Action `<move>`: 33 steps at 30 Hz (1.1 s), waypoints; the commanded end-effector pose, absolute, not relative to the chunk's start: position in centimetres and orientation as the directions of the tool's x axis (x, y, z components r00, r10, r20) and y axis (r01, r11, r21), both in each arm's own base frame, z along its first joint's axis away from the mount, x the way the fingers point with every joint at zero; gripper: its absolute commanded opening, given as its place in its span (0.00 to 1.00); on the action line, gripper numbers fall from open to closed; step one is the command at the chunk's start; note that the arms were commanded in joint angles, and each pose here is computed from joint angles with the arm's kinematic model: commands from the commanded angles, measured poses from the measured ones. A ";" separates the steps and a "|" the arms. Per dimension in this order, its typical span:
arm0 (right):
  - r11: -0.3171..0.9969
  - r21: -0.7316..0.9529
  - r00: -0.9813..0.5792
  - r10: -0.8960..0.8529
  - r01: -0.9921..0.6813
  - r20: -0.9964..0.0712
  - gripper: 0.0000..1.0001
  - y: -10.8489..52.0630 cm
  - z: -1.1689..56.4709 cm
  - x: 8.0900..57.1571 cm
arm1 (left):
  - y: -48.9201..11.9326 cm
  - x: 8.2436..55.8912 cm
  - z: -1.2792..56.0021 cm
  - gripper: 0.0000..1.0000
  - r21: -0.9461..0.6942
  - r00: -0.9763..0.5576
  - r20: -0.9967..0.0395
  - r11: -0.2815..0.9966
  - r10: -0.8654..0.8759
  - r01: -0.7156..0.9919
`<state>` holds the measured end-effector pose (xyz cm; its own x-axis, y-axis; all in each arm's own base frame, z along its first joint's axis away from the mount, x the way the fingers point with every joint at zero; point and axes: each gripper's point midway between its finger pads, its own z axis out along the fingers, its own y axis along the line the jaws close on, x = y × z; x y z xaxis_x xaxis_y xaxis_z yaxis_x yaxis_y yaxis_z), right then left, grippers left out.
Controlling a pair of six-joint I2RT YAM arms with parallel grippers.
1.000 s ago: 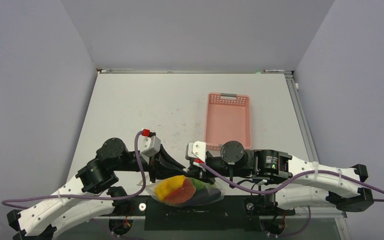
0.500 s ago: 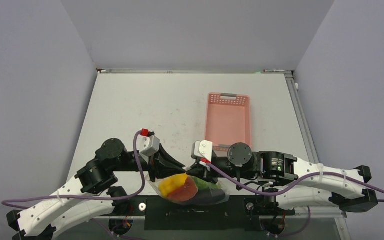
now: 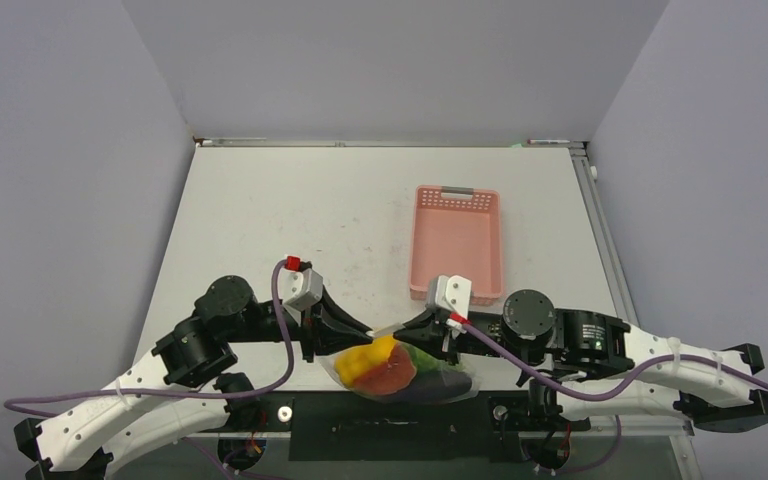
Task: Place the food in the zip-top bag and seal the zipper
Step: Zip the zipper food storage bag at the center of the board.
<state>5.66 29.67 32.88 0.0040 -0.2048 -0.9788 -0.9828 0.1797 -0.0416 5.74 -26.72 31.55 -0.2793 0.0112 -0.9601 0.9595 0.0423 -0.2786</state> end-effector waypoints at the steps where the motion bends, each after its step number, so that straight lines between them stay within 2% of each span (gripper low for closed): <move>1: 0.254 -0.035 0.061 0.096 -0.967 -0.994 0.05 28.2 41.3 6.5 | -26.5 5.7 29.8 0.00 -0.303 -0.307 -0.949 0.068 0.068 0.951; 11: 0.432 -0.024 0.109 0.173 -0.901 -0.979 0.05 24.6 43.9 9.2 | -26.1 6.0 29.3 0.00 -0.307 -0.316 -0.945 0.101 0.087 0.946; 33: 0.739 -0.023 0.182 0.136 -0.673 -0.974 0.05 20.5 43.8 14.8 | -24.3 6.2 27.5 0.00 -0.308 -0.335 -0.933 0.191 0.131 0.932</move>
